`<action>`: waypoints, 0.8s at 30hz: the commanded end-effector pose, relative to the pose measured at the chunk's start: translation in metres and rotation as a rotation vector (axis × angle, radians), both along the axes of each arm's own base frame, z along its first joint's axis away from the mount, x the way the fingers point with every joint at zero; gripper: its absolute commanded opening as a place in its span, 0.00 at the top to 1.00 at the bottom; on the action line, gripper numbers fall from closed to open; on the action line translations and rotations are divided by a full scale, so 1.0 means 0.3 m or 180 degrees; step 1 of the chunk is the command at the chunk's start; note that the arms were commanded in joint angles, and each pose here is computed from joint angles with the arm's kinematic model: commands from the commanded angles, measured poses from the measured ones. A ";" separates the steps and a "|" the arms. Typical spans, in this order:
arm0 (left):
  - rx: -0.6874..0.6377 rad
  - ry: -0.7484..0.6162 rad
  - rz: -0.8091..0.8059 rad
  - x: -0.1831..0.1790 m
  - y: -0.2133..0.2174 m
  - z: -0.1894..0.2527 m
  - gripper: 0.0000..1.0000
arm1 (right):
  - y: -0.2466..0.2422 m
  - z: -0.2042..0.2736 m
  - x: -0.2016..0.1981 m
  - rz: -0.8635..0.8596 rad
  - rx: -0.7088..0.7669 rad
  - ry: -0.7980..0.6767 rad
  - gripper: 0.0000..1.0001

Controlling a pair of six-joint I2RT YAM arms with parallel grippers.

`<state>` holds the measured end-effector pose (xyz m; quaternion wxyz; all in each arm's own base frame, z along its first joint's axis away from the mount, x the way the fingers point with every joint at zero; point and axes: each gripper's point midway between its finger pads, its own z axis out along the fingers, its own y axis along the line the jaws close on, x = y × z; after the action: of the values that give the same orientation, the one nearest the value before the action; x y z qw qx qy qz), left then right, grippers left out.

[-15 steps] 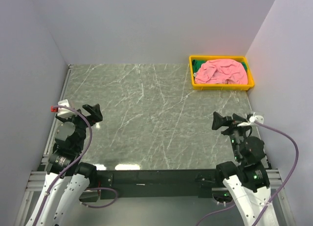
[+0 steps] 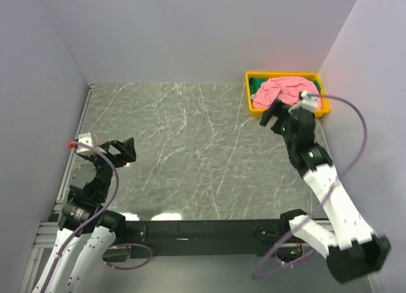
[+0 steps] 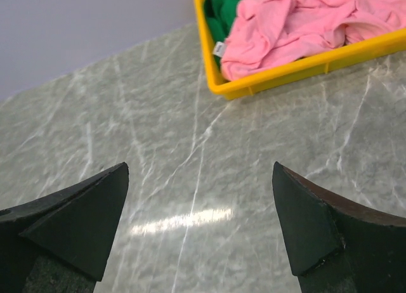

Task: Fold and stack the t-shirts
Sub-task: Grab the tshirt from the pile

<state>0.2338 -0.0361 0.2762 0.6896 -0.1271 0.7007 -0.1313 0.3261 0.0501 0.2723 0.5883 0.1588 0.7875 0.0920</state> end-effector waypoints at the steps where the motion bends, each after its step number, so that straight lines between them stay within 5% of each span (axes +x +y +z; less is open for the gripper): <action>1: 0.0045 -0.0116 -0.0025 -0.010 -0.001 0.025 0.01 | -0.054 0.056 0.151 -0.0446 -0.0013 -0.0129 0.00; 8: 0.0051 -0.0140 -0.0084 -0.017 -0.012 0.028 0.01 | -0.099 -0.096 0.506 -0.0649 0.0189 0.0288 0.03; 14: 0.0064 -0.0117 -0.0094 -0.015 -0.015 0.024 0.01 | -0.141 -0.226 0.757 -0.0691 0.0368 0.0439 0.30; 24: 0.0123 -0.0017 -0.0120 0.007 -0.027 0.001 0.01 | -0.276 -0.495 0.924 -0.0911 0.0625 0.0857 0.40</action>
<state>0.2327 -0.0424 0.2719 0.6850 -0.1095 0.7078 -0.1334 0.5869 -0.0139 0.1099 0.4570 0.3097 0.8328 0.0414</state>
